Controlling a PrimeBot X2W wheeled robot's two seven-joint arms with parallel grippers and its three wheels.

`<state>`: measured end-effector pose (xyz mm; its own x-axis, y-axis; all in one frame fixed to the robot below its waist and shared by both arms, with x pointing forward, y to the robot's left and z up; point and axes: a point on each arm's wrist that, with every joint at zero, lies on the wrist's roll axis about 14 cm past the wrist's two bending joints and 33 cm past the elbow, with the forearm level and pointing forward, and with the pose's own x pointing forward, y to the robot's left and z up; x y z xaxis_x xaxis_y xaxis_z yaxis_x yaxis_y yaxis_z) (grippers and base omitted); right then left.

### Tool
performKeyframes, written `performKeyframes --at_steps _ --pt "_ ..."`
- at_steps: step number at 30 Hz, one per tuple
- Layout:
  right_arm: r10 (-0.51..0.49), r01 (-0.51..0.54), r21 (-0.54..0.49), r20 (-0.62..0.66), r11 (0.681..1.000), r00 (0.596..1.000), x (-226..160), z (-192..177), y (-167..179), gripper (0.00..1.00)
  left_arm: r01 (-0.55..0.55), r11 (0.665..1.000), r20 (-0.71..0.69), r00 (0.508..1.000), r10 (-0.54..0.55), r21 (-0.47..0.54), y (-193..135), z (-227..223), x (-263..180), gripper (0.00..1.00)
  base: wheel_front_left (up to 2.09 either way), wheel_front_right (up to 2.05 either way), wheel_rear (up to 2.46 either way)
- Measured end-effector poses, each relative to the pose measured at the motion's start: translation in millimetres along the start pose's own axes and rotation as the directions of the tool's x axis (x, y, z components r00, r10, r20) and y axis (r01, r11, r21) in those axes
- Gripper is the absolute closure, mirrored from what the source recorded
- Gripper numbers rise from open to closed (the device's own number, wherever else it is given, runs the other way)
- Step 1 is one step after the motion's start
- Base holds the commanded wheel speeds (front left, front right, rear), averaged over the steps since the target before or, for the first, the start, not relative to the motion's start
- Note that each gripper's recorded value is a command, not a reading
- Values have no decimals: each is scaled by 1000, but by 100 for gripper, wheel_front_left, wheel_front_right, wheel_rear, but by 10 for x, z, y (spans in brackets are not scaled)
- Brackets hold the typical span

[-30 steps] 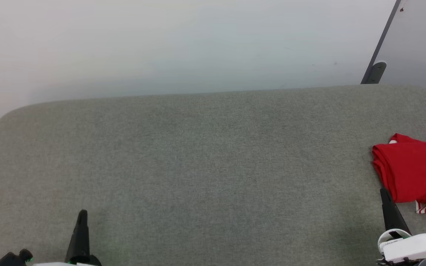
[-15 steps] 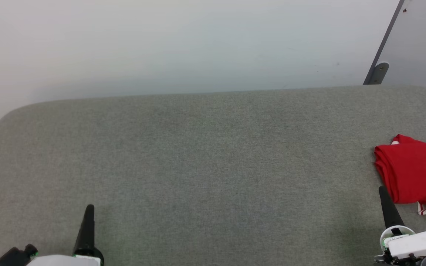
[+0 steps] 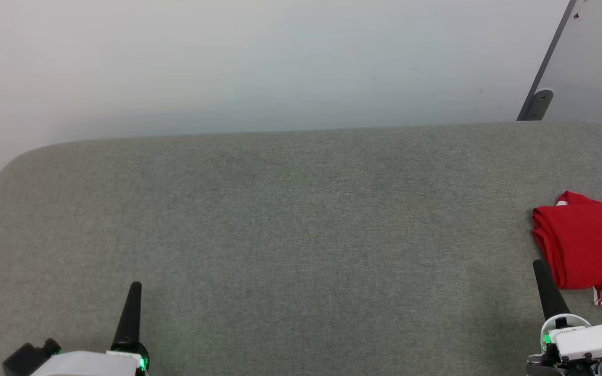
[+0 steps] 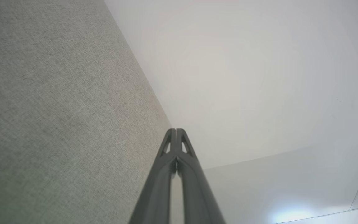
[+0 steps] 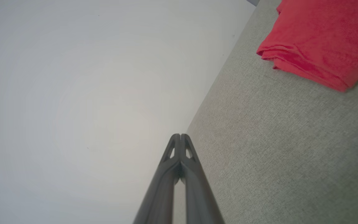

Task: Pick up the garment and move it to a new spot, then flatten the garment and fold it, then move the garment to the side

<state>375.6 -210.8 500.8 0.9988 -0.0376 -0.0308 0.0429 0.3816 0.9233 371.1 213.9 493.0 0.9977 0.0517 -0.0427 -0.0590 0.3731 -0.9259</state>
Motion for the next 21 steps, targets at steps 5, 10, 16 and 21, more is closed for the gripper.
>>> performKeyframes --at_steps 5,10,16,21 --pt "4 -4 46 -2 999 1000 15 -5 11 100 10 999 -2 1000 -10 -47 -39 -6 32 100 0 0 0" --pt "2 -2 86 -6 996 1000 19 -20 4 100 6 996 -10 1000 -7 -90 -30 -28 36 100 0 0 0" --pt "6 -5 139 -10 990 1000 36 -29 14 100 11 990 -14 1000 -13 -138 -57 -42 63 100 0 0 0" --pt "12 -10 181 -10 984 1000 53 -31 30 100 13 984 -19 1000 -17 -179 -67 -52 74 100 0 0 0"
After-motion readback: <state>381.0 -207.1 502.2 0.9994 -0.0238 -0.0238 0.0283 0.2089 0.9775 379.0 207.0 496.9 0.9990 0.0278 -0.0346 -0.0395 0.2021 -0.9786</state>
